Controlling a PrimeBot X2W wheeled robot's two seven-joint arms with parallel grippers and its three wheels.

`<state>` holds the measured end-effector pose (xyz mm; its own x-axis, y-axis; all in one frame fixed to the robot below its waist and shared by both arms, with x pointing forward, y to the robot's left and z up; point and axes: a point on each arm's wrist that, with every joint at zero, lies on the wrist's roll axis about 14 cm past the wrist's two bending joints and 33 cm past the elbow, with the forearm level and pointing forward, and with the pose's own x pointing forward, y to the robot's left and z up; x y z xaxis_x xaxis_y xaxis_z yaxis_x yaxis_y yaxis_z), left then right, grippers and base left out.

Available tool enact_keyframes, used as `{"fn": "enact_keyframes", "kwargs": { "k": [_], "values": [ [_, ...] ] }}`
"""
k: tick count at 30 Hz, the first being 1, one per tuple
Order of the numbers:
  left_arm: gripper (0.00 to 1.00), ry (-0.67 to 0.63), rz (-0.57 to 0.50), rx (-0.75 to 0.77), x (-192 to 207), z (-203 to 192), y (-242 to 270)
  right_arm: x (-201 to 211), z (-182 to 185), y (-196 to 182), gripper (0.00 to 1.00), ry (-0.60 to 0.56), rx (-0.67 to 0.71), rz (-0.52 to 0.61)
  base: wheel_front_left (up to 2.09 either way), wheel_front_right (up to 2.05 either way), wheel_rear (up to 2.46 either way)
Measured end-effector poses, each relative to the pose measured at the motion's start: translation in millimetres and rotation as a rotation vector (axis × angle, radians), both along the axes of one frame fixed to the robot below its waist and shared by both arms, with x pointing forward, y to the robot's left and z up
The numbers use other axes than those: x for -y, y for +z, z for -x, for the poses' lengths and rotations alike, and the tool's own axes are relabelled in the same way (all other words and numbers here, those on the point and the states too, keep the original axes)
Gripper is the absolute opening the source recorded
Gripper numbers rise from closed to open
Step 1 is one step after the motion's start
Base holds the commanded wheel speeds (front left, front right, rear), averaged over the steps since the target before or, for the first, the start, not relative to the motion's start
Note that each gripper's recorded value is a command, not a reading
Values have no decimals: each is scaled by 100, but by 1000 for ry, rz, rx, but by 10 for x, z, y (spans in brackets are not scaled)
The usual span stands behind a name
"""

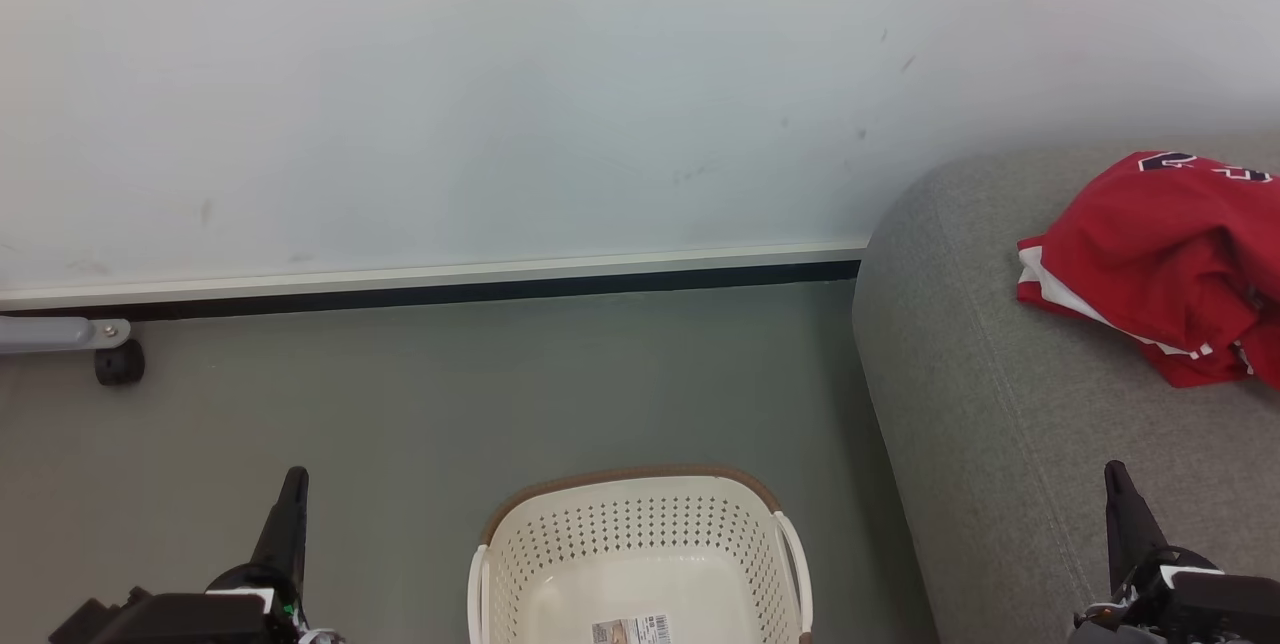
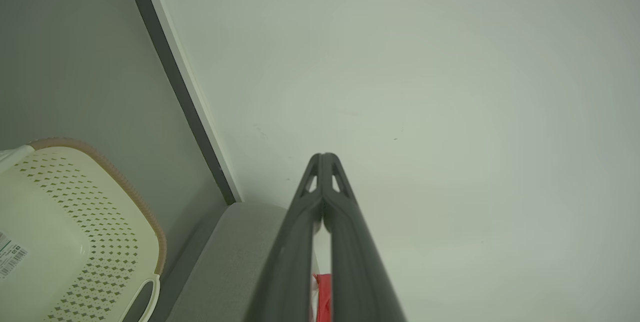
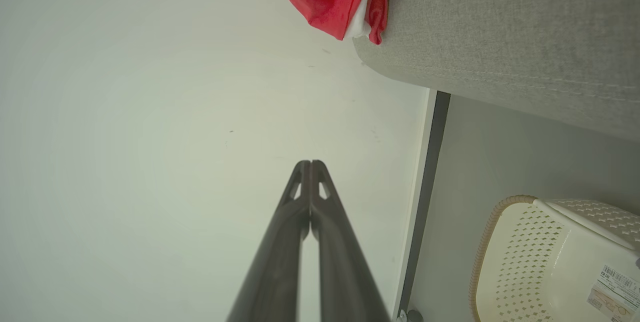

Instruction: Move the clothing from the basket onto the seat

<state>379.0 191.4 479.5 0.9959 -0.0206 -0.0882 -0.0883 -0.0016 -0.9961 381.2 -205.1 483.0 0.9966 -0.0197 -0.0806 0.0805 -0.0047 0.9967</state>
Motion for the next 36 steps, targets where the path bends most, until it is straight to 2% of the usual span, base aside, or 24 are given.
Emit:
{"fn": "enact_keyframes", "kwargs": {
  "k": [36],
  "values": [
    [0,0,0,0,0,0,0,0,0,0,0,0,0,0,0,0,0]
  ]
}}
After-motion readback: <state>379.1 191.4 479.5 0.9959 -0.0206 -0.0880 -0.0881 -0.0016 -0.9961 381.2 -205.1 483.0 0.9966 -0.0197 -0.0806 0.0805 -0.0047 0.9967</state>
